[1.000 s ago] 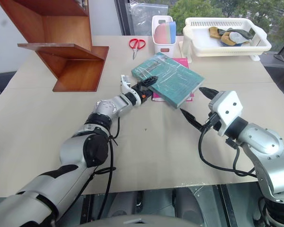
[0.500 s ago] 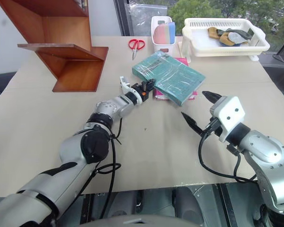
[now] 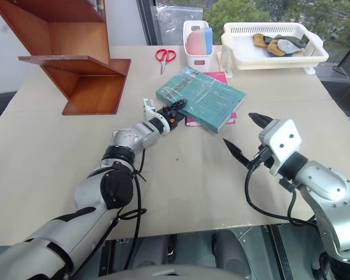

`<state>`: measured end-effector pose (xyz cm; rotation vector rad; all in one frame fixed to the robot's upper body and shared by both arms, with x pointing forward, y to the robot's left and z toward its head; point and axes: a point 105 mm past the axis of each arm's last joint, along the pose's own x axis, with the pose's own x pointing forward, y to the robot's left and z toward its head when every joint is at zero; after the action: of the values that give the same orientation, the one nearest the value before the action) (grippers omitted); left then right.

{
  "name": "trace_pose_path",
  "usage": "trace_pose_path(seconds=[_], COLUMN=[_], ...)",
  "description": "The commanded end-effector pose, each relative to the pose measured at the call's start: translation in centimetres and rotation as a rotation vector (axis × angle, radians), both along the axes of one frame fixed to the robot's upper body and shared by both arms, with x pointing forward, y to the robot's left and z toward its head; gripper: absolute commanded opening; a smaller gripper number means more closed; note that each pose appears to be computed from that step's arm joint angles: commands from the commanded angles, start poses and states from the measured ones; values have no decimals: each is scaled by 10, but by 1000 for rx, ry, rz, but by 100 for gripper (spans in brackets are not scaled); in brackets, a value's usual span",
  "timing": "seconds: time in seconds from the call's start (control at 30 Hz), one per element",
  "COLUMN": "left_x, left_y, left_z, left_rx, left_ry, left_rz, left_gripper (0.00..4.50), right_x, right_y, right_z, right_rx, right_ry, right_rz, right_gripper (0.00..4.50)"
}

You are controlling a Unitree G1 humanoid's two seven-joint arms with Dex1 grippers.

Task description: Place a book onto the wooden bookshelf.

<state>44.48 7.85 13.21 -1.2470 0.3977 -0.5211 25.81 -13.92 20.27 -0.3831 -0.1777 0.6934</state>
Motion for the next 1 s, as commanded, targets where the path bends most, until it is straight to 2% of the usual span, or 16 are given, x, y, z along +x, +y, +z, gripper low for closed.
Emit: trace_pose_path(seconds=[0.03, 0.17, 0.2, 0.3, 0.37, 0.4, 0.5, 0.7, 0.87, 0.93, 1.0], left_x=[2, 6, 7, 7, 7, 6, 5, -15, -54, -51, -56], left_y=[12, 15, 17, 20, 24, 26, 32, 52, 43, 43, 34], left_z=[-8, -3, -3, -2, -1, 1, 8, 47, 107, 115, 124], left_rx=[-12, -37, -42, -57, -67, -75, -94, -159, -64, -48, 55], left_ry=[24, 15, 16, 13, 7, 6, -4, -111, -382, -374, -448], left_rz=[50, 82, 90, 93, 94, 90, 78, 31, -94, -63, -83], left_gripper=[399, 399, 374, 280, 190, 177, 57, 57, 57, 57, 57], right_x=[-1, 0, 0, -2, -3, -3, -3, -3, -1, 1, 3], right_y=[4, 4, 4, 3, 2, 1, 2, 3, 4, 5, 7], right_z=[10, 10, 10, 10, 10, 10, 9, 8, 8, 6, 6], right_rx=[2, 1, 0, -1, 0, 2, 5, 15, 31, 35, 44], right_ry=[-50, -51, -51, -53, -53, -53, -54, -51, -54, -52, -53], right_rz=[22, 22, 20, 9, 2, 0, -1, -1, 6, 12, 19], right_gripper=[450, 450, 450, 450, 450, 450, 450, 450, 450, 450, 450])
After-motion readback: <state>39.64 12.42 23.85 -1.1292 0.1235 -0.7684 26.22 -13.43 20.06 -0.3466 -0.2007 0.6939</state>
